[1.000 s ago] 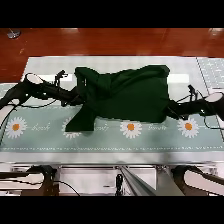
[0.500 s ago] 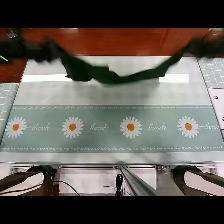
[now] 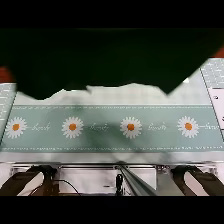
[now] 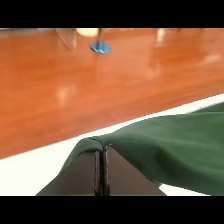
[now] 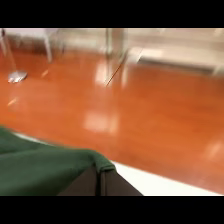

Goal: Fold the shirts.

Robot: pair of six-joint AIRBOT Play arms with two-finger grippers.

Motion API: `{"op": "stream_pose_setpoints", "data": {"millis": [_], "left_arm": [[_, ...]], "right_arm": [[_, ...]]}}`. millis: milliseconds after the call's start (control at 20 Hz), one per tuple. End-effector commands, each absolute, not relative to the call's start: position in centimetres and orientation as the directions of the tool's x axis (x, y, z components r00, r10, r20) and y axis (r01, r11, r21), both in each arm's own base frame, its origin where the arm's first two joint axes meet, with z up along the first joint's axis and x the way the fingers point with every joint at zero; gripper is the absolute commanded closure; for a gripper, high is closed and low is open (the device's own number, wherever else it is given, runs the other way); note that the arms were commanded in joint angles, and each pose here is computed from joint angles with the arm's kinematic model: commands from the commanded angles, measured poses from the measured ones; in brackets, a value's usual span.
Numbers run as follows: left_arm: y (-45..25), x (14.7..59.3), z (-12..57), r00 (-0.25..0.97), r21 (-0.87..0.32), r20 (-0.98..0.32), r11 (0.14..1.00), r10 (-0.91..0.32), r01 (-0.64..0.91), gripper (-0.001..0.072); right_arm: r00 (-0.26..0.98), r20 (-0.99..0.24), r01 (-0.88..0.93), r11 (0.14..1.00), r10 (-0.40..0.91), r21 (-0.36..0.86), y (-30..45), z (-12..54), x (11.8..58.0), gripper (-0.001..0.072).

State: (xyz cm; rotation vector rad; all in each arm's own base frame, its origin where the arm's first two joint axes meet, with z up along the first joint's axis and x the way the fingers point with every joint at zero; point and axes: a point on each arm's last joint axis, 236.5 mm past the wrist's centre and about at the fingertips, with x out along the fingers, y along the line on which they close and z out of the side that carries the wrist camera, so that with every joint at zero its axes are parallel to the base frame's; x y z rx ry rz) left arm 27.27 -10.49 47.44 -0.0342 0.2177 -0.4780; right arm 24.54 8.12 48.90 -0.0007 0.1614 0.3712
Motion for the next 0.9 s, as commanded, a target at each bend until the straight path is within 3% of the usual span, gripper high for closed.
{"op": "stream_pose_setpoints", "data": {"millis": [0, 150, 300, 450, 650, 850], "left_arm": [[-9.8, 20.0, 48.7, 0.894, 0.0, -0.173, 0.908, -0.413, 0.419, 0.0686], [-9.8, 16.5, 49.9, 0.909, 0.037, -0.11, 0.912, -0.402, 0.408, 0.0686], [-9.7, 17.1, 48.9, 0.905, 0.023, -0.14, 0.912, -0.402, 0.409, 0.0686], [-9.5, 22.0, 43.0, 0.86, -0.068, -0.309, 0.912, -0.405, 0.405, 0.0685], [-9.0, 29.9, 29.8, 0.703, -0.228, -0.581, 0.911, -0.411, 0.344, 0.0686], [-9.2, 37.8, 20.1, 0.584, -0.351, -0.685, 0.9, -0.435, 0.258, 0.0685]], "right_arm": [[0.943, -0.073, -0.328, 0.944, 0.324, -0.04, 8.4, 50.6, 17.6, 0.0684], [0.948, -0.072, -0.315, 0.948, 0.311, -0.052, 8.4, 50.3, 15.4, 0.0685], [0.944, -0.113, -0.316, 0.948, 0.31, -0.038, 8.3, 49.2, 16.0, 0.0685], [0.914, -0.251, -0.323, 0.946, 0.32, 0.029, 7.9, 44.7, 19.1, 0.0685], [0.805, -0.473, -0.305, 0.933, 0.359, 0.189, 7.5, 34.1, 25.9, 0.0684], [0.711, -0.611, -0.205, 0.934, 0.347, 0.292, 5.7, 23.5, 34.0, 0.0684]]}}
